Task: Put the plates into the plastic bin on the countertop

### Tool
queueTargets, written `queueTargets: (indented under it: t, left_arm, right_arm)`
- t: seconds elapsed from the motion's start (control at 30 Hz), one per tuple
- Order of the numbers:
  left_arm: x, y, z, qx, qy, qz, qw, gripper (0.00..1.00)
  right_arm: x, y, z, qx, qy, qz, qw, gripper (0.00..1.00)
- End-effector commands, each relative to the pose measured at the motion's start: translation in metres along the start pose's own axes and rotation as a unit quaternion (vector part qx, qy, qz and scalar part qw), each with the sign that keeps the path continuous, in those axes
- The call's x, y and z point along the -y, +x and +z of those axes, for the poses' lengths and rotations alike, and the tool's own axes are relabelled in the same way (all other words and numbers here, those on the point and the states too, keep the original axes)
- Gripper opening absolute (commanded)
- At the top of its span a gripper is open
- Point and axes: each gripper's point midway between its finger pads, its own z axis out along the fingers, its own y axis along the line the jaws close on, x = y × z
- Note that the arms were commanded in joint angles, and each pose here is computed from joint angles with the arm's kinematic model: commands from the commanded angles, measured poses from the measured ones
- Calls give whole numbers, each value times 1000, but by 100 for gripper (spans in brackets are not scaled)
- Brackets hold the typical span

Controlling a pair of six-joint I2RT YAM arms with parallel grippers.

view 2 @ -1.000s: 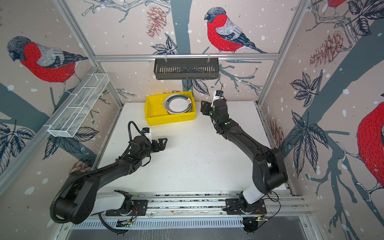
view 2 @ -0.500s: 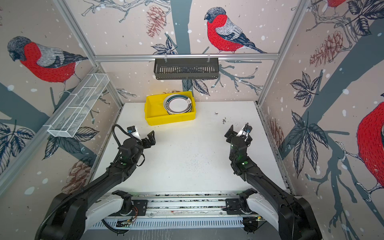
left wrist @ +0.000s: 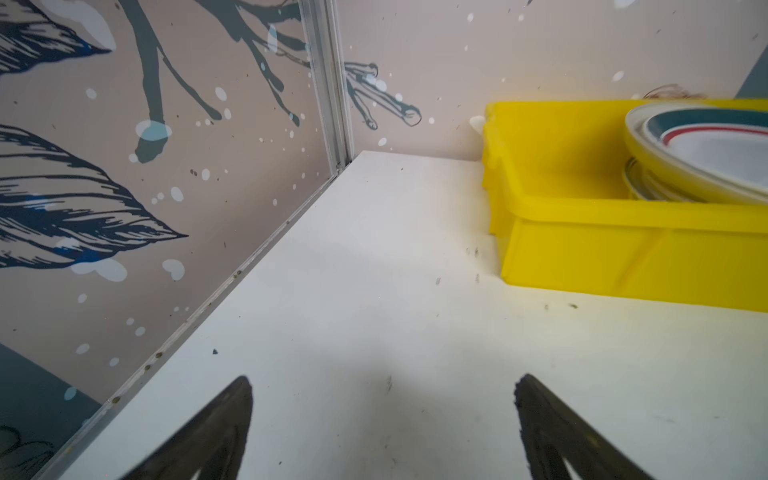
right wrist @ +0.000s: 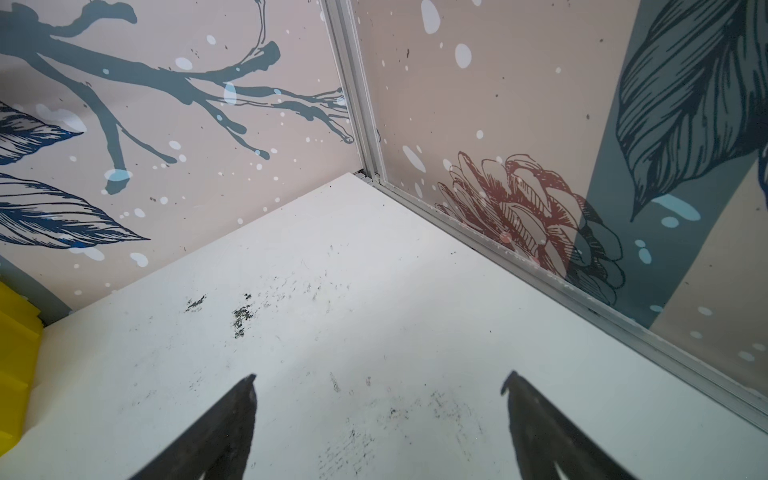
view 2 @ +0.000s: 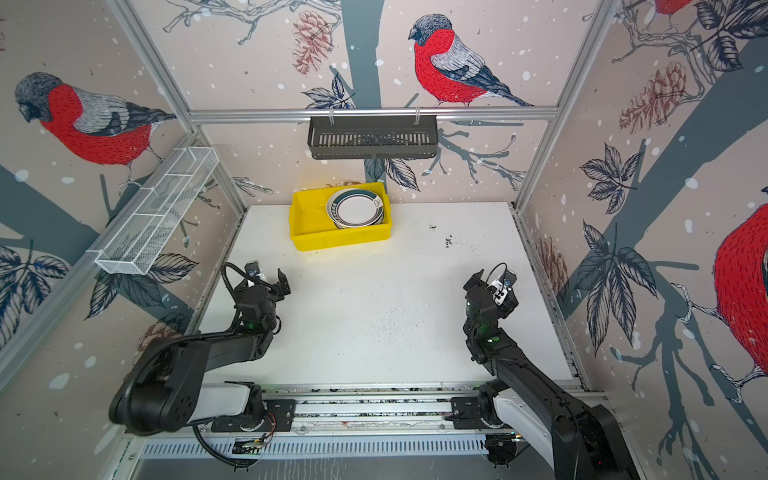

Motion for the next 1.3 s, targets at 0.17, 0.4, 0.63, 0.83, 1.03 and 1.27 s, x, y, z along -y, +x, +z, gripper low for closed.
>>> queueTargets:
  t: [0.17,0.4,0.63,0.83,1.03,1.27]
  left_arm:
    - [2,-24,1,79,22,-32,996,97]
    - [19,-19,1,80,62,-3,995,97]
    - [5,-20,1,82,16,-19,996,97]
    - [6,-20,1,82,15,-18,996,98]
    - [6,-20,1,83,16,-17,996,98]
    - [6,-20,1,83,15,-17,996,98]
  right_arm:
    - [-22,-2,5,2,-20,-15,1000,96]
    - [-16,-13,-1,40,-5,-26,999,96]
    - [23,-22,-9,94,37,-17,995,100]
    - [30,-15,12,76,39,-15,996,99]
    - [26,-15,35,66,55,-33,996,99]
    - [29,7,58,26,77,-62,995,99]
